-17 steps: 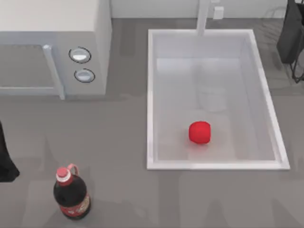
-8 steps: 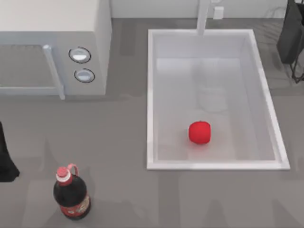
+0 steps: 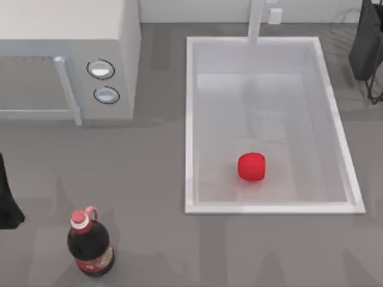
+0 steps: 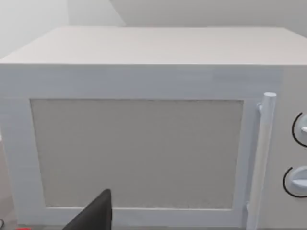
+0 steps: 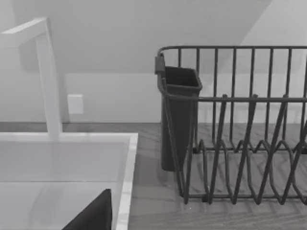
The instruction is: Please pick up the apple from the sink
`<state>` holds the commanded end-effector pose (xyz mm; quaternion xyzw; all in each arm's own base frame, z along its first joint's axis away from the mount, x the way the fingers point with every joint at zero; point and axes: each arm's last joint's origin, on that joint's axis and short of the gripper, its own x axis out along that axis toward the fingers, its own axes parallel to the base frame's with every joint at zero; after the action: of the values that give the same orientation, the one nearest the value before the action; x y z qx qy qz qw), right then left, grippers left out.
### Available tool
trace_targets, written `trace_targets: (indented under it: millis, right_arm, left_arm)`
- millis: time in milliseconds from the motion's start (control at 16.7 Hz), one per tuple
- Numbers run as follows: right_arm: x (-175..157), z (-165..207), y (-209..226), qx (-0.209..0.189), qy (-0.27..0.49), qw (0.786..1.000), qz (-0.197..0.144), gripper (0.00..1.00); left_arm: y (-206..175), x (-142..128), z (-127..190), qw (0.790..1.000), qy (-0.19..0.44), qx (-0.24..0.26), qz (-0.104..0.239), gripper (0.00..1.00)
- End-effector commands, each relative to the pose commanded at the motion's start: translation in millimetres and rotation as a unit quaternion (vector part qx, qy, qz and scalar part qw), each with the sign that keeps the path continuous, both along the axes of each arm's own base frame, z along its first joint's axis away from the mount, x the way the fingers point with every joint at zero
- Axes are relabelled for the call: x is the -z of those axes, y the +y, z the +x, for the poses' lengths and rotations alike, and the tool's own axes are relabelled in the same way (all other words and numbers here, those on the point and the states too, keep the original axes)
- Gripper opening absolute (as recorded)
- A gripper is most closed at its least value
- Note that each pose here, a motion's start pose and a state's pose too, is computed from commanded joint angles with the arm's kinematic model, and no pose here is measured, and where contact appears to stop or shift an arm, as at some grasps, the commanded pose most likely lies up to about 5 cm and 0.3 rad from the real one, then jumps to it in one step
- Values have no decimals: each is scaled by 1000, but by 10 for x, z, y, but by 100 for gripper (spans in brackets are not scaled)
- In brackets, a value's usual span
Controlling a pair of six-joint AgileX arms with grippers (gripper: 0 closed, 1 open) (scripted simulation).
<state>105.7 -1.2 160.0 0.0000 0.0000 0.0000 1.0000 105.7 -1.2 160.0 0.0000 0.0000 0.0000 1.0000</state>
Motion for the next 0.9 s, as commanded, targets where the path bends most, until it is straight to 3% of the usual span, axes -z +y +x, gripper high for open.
trace_targets:
  millis: [540,900]
  right_arm:
    - [-41,4,6,-3,10,1000,4,100]
    - [-498,139,87,-30,119,992,39,100]
  left_arm:
    - [0,0,0,1000,0,0,0,100]
    - [0,0,0,1000,0,0,0,100]
